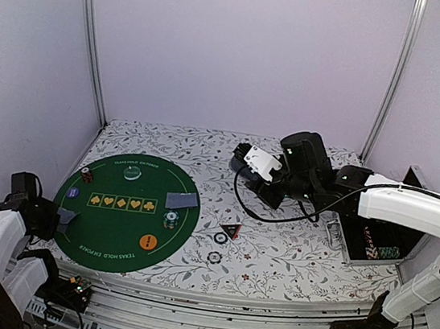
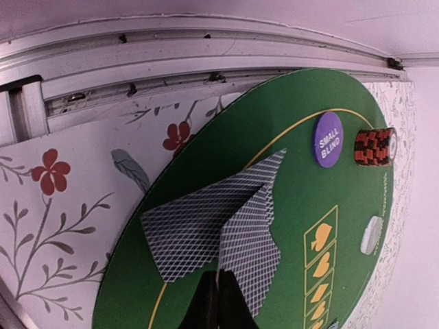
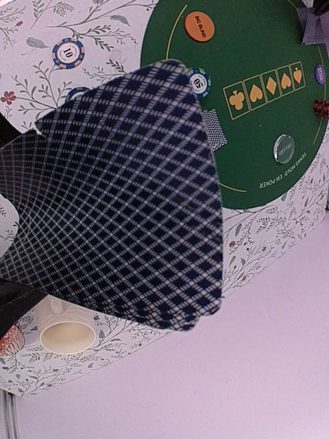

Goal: Distribute texas hold em gaming equipment
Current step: Distribute the poker card in the small blind area.

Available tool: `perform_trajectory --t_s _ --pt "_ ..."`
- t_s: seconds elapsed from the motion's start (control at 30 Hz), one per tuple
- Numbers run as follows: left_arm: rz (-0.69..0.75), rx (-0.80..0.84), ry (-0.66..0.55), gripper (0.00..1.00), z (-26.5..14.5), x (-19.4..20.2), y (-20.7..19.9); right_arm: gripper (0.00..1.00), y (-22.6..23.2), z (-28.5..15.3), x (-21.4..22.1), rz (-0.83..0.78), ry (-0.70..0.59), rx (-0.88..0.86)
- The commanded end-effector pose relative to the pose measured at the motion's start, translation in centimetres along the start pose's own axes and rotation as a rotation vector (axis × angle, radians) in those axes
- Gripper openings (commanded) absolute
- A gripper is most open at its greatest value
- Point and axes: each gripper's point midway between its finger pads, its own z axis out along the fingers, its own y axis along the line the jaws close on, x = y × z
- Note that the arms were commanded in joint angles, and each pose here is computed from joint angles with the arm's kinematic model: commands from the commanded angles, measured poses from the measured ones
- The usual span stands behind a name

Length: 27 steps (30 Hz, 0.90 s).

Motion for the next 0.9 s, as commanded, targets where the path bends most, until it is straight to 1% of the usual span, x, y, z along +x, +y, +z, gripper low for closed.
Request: perform_trajectory --t_s 0.0,0.13,0.23,0.33,0.43,0.53,0.6,0.7,0.83,0.87 --pt "-0.055 -0.068 0.04 0.05 0.4 1.3 2.4 0.45 -0.6 -0.6 -0.7 0.011 -0.033 0.007" --pt "-0.071 -0.086 0.043 0.12 0.4 1.5 3.0 0.45 -0.6 -0.7 -0.7 0.009 -0.033 0.009" --pt "-0.073 -0.107 0.016 0.18 0.1 1.0 3.1 0.45 -0.6 -0.7 -0.7 0.008 -0.032 0.009" --pt "-0.072 -0.135 -0.022 0.35 -0.6 0.1 3.1 0.45 -0.6 -0.6 -0.7 0.006 -0.028 0.009" --pt "-0.061 -0.123 -0.047 0.38 -1.1 -0.6 2.3 0.45 -0.5 -0.6 -0.7 0.007 -0.028 0.005" --pt "-0.064 -0.088 -0.051 0.39 -1.4 -0.9 1.2 0.45 -0.6 -0.6 -0.7 0.006 -0.028 0.006" --pt "-0.055 -0.024 -0.055 0.39 -1.8 -1.4 -0.6 0.45 -0.7 -0.7 -0.7 0.007 -0.026 0.007" --pt "-0.024 0.126 -0.083 0.39 -3.0 -2.7 -4.8 0.46 -0.8 -0.8 -1.1 0.006 -0.033 0.008" --pt "0.032 0.318 -0.097 0.38 -6.0 -3.8 -11.1 0.46 -0.6 -1.0 -1.0 0.002 -0.03 -0.005" --pt "0.06 0.358 -0.103 0.38 -6.9 -4.0 -12.7 0.46 -1.0 -1.3 -1.9 0.006 -0.049 0.001"
